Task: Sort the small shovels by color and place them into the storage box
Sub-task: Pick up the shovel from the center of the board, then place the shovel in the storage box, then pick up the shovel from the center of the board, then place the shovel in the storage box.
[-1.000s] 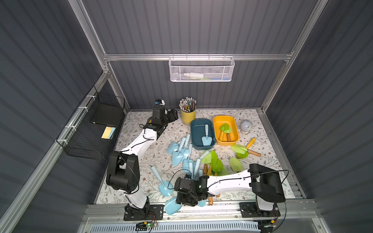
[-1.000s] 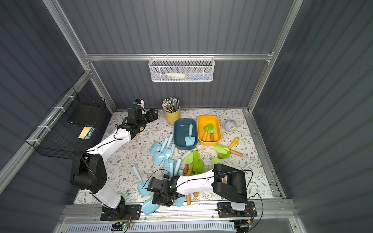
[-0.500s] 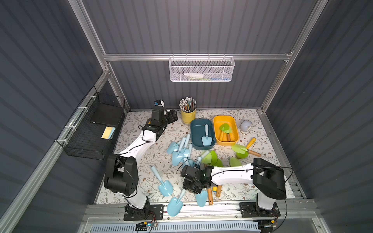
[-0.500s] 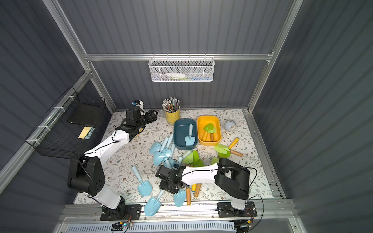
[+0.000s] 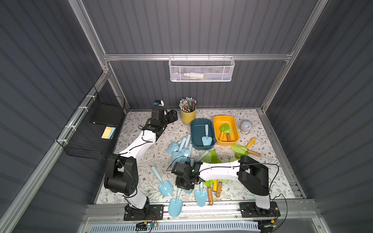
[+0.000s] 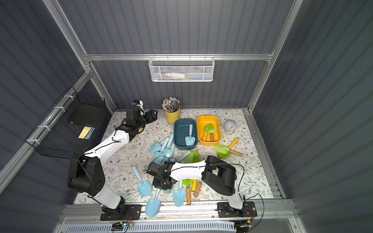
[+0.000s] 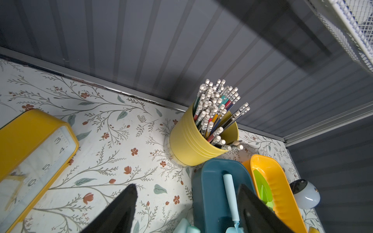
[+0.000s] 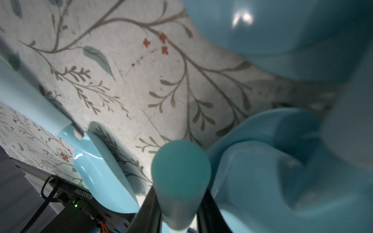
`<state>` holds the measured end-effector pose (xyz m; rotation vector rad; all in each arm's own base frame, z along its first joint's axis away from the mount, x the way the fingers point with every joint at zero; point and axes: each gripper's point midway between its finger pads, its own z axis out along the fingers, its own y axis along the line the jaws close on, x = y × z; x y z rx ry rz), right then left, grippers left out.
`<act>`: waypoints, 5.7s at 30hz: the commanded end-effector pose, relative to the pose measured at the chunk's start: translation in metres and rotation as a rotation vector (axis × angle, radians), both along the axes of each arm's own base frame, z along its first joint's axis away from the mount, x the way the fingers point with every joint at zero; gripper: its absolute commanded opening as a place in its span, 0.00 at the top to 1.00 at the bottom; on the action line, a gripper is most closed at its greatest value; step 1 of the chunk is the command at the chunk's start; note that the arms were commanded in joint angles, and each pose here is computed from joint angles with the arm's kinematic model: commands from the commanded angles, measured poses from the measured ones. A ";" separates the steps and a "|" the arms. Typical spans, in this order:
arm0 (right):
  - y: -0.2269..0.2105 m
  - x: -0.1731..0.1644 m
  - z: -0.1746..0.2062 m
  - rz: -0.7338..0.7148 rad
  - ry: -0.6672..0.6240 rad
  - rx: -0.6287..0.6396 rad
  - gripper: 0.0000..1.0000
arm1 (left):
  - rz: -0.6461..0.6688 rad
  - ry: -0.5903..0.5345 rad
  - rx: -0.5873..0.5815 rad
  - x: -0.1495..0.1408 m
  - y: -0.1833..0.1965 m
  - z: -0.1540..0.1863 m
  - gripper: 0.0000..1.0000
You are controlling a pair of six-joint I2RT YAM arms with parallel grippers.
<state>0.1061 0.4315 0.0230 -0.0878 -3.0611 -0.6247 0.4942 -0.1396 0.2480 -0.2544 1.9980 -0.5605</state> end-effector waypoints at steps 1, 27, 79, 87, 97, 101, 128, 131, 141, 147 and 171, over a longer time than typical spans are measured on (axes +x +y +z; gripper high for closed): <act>-0.011 0.014 0.002 0.022 -0.027 -0.033 1.00 | -0.023 -0.021 0.010 -0.006 -0.004 0.009 0.19; -0.195 0.357 0.174 -0.069 -0.496 -0.073 1.00 | -0.020 -0.047 0.020 -0.001 -0.004 -0.008 0.18; -0.119 0.216 0.132 0.388 -0.387 -0.066 0.47 | -0.132 0.109 0.163 -0.053 -0.053 -0.092 0.15; -0.108 0.063 0.085 0.519 -0.142 -0.036 0.53 | -0.122 0.129 0.167 -0.051 -0.053 -0.101 0.14; -0.104 0.000 0.048 0.450 -0.002 -0.020 0.59 | -0.093 0.094 0.168 -0.050 -0.048 -0.084 0.14; -0.107 0.002 0.035 0.419 0.002 -0.054 0.60 | -0.086 0.080 0.156 -0.052 -0.046 -0.074 0.14; -0.119 0.037 -0.014 0.352 -0.032 -0.218 0.75 | -0.078 0.090 0.167 -0.051 -0.045 -0.076 0.14; -0.121 0.044 -0.005 0.325 -0.045 -0.205 0.84 | -0.082 0.091 0.170 -0.048 -0.046 -0.077 0.14; -0.120 0.102 0.077 0.199 -0.217 -0.049 0.88 | -0.097 0.095 0.181 -0.037 -0.053 -0.086 0.13; -0.123 0.209 0.137 0.172 -0.409 -0.059 0.89 | -0.087 0.076 0.131 -0.035 -0.056 -0.084 0.12; -0.122 0.378 0.065 0.246 -0.428 -0.092 0.88 | -0.178 0.046 0.109 -0.028 -0.087 -0.070 0.11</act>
